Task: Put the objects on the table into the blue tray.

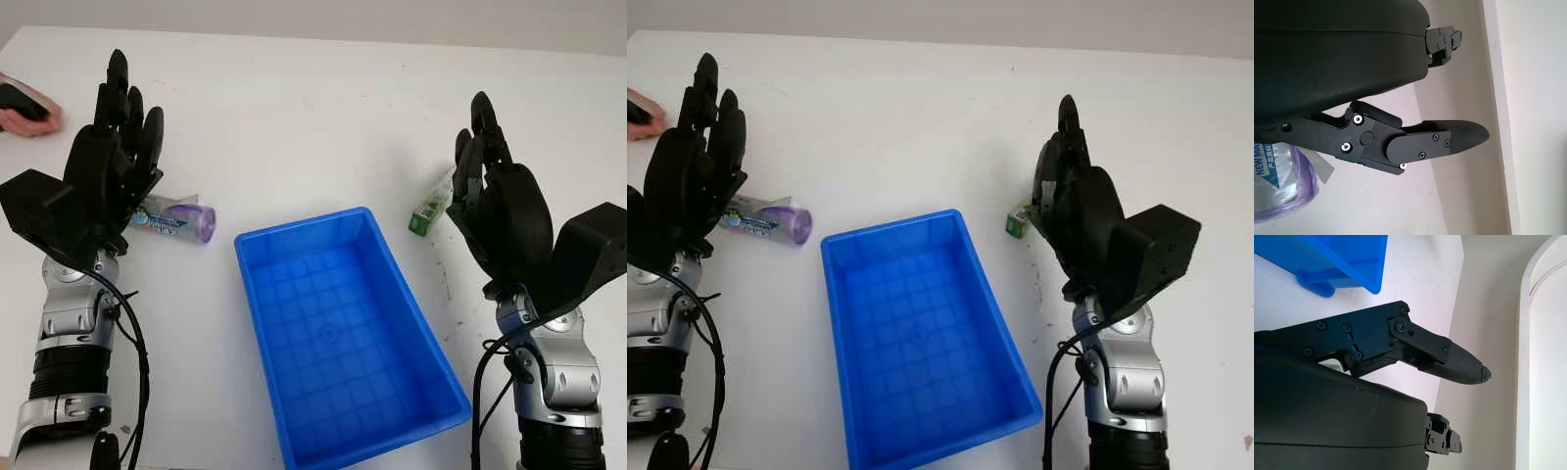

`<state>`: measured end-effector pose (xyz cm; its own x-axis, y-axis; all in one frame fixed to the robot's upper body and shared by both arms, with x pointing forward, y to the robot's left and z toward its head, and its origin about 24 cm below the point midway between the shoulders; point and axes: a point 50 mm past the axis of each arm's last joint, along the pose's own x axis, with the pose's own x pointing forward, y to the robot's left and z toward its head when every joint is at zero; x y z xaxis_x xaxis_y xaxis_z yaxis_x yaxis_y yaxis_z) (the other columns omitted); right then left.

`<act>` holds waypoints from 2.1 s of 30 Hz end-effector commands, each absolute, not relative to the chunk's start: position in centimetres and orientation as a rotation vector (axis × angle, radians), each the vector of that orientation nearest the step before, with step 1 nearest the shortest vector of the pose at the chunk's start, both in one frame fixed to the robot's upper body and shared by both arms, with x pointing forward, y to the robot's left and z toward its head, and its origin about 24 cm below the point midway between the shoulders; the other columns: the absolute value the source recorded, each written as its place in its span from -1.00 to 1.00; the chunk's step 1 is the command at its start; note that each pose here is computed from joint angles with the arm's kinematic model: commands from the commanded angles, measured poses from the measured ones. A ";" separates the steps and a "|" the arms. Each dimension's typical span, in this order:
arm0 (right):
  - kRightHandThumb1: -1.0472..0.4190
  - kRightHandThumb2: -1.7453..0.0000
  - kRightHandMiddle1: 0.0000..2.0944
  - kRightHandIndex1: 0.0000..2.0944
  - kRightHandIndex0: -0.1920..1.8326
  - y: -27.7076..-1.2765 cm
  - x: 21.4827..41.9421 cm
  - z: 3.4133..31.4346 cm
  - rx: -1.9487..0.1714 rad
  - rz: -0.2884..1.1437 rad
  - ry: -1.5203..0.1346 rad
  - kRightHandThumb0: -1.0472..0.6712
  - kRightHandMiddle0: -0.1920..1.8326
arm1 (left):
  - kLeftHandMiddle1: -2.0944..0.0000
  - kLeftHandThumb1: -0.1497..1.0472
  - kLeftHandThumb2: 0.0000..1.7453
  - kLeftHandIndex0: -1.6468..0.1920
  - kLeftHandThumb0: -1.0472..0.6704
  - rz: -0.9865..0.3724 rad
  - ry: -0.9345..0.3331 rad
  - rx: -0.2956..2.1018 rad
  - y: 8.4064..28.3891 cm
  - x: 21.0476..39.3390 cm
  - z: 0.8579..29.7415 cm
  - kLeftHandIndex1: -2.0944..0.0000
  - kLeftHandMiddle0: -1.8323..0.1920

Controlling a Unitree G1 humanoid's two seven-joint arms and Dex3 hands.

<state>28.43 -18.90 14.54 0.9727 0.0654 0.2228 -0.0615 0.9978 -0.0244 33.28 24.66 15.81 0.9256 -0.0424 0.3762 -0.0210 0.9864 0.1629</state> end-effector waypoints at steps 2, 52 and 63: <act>-1.00 0.07 -1.00 -1.00 -1.00 -19.0 28.1 14.7 -0.023 0.073 -0.245 -0.61 -1.00 | 0.94 1.00 -0.39 0.94 -0.61 -0.004 -0.388 0.176 24.6 33.0 15.5 0.94 0.95; -0.59 0.93 -0.95 -0.96 -0.37 -23.3 34.5 23.9 -1.691 0.420 -0.328 -0.13 -0.28 | 0.94 1.00 -0.37 0.95 -0.63 -0.055 -0.363 0.183 23.9 34.1 14.8 0.95 0.96; -0.64 0.93 -0.93 -0.93 -0.30 -23.7 35.0 19.9 -1.658 0.471 -0.361 -0.04 -0.23 | 0.95 1.00 -0.38 0.95 -0.63 -0.058 -0.347 0.198 24.1 34.3 14.7 0.95 0.96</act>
<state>34.99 -23.61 20.77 0.8688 0.4877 -0.0861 -0.0213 -0.1368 -0.9904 34.14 23.87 14.18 0.9422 -0.0843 0.3243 0.0265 0.9835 0.1787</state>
